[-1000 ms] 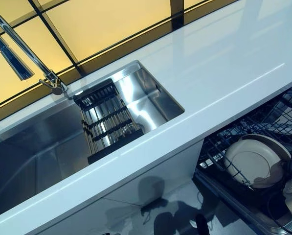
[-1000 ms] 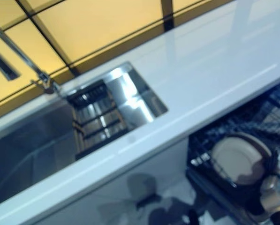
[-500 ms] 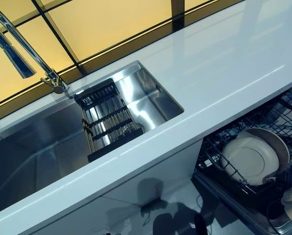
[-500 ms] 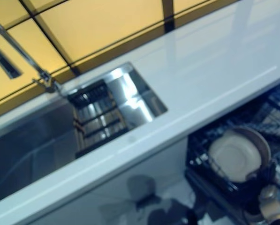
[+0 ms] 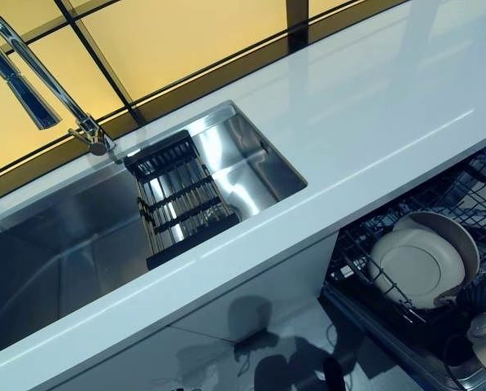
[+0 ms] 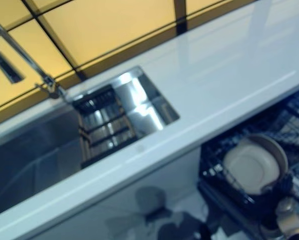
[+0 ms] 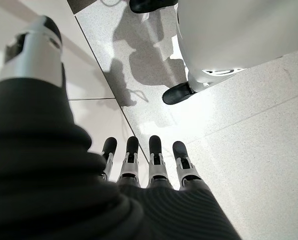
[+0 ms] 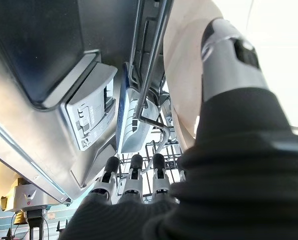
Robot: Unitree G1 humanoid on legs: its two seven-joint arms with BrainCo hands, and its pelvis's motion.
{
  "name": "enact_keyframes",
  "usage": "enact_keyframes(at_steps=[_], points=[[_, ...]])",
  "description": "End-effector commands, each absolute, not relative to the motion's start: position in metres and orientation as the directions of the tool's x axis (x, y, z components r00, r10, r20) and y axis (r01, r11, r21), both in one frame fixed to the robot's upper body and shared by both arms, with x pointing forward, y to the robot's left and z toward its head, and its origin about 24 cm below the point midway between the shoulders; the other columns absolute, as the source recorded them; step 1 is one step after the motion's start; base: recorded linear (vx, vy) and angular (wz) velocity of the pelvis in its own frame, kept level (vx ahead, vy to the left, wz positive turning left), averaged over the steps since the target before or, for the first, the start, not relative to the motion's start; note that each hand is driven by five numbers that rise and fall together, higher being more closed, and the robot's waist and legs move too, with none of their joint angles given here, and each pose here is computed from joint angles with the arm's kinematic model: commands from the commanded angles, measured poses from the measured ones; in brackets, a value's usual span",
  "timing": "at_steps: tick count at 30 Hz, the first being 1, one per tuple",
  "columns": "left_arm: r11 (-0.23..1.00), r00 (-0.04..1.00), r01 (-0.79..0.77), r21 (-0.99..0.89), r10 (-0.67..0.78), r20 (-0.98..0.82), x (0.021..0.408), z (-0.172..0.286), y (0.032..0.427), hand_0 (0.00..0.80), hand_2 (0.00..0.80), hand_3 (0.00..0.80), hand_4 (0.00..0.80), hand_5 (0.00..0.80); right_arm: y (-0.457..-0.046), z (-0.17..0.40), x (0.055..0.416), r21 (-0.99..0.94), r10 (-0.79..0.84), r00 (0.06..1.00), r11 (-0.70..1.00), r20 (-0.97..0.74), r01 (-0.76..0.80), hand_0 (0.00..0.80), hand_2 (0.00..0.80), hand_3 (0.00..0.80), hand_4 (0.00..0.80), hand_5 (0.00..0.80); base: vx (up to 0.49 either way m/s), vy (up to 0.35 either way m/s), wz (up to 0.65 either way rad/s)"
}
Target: Take plates into dishwasher
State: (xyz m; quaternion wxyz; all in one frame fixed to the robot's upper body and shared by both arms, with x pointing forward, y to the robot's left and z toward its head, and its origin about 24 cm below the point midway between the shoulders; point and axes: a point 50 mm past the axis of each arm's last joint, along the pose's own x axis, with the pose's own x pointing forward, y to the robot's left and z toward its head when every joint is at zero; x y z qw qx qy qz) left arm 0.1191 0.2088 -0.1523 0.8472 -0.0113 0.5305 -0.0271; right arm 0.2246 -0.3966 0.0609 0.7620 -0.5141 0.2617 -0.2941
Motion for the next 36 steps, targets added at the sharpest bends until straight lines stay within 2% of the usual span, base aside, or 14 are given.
enact_keyframes(at_steps=[1,9,20,31,36], points=[[0.999,0.408,-0.012,0.053,0.053,-0.911,0.115,-0.149,0.243,0.000,0.000,0.000,0.000,0.000,-0.392,0.067,0.231,-0.933,-0.709,0.702,0.292,-0.065,0.209,0.000,0.000,0.000,0.000,0.000,0.000,0.000,0.00],[0.997,0.405,-0.017,0.073,0.073,-0.911,0.114,-0.147,0.249,0.000,0.000,0.000,0.000,0.000,-0.405,0.071,0.222,-0.951,-0.747,0.660,0.260,-0.087,0.169,0.000,0.000,0.000,0.000,0.000,0.002,-0.004,0.00],[0.992,0.390,-0.024,0.124,0.123,-0.913,0.116,-0.143,0.265,0.000,0.000,0.000,0.000,0.000,-0.445,0.111,0.199,-0.967,-0.832,0.554,0.162,-0.025,0.199,0.000,0.000,0.000,0.000,0.000,0.010,-0.028,0.00],[0.988,0.355,-0.044,0.146,0.152,-0.923,0.110,-0.145,0.269,0.000,0.000,0.000,0.000,0.000,-0.455,0.135,0.191,-0.966,-0.834,0.551,0.122,0.025,0.229,0.000,0.000,0.000,0.000,0.000,0.013,0.003,-0.01],[0.979,0.291,-0.046,0.200,0.204,-0.935,0.103,-0.147,0.272,0.000,0.000,0.000,0.000,0.000,-0.456,0.136,0.191,-0.960,-0.835,0.550,0.130,0.030,0.249,0.000,0.000,0.000,0.000,0.000,-0.005,0.038,0.00]])
